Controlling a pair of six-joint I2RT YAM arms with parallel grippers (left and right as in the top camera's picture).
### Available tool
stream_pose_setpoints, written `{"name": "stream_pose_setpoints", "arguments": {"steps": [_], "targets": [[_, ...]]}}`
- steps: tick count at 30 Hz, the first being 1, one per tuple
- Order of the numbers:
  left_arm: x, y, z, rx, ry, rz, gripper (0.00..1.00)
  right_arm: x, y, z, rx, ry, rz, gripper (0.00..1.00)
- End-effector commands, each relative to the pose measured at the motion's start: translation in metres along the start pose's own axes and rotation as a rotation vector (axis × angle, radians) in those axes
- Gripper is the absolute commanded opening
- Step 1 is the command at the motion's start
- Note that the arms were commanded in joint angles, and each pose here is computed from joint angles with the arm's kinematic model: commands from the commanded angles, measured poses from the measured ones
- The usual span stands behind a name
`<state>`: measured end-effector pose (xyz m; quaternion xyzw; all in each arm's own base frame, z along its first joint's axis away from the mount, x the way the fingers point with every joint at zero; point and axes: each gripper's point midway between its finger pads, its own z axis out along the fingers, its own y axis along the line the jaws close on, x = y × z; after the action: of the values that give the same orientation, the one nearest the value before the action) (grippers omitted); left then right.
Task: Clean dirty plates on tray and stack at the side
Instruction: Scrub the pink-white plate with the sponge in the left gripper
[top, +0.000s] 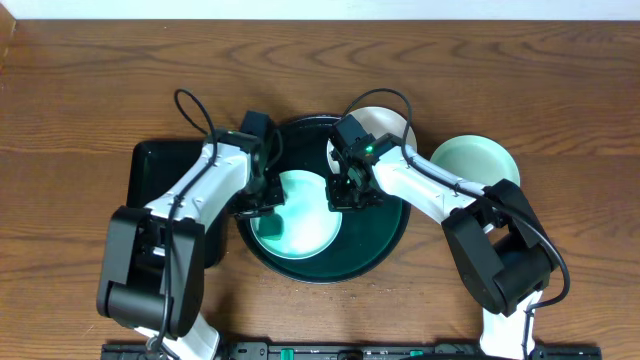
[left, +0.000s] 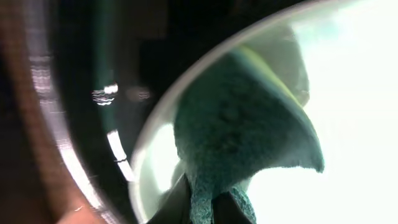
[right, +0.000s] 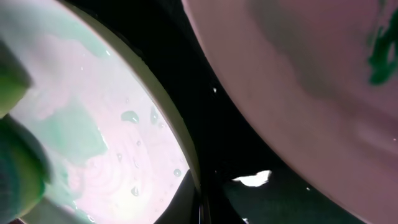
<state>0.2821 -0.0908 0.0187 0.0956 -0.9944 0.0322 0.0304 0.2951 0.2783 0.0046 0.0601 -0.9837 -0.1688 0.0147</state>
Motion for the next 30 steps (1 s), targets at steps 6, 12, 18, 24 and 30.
{"name": "stream_pose_setpoints", "arguments": {"steps": [6, 12, 18, 24, 30], "targets": [[0.028, -0.039, 0.02, 0.173, 0.076, 0.125, 0.07, -0.002, 0.005, 0.004, -0.016, 0.007, -0.014, 0.01], [0.044, -0.098, -0.006, 0.561, 0.129, 0.336, 0.07, -0.001, 0.006, 0.004, -0.017, 0.008, -0.014, 0.01], [0.018, -0.081, -0.006, 0.504, 0.067, 0.265, 0.07, -0.001, 0.005, 0.004, -0.017, 0.01, -0.016, 0.01], [-0.026, 0.008, 0.011, 0.122, -0.062, 0.03, 0.07, -0.001, 0.005, 0.004, -0.017, 0.01, -0.016, 0.01], [-0.029, 0.03, 0.007, 0.011, -0.084, -0.029, 0.07, -0.001, 0.005, 0.004, -0.016, 0.011, -0.015, 0.01]]}}
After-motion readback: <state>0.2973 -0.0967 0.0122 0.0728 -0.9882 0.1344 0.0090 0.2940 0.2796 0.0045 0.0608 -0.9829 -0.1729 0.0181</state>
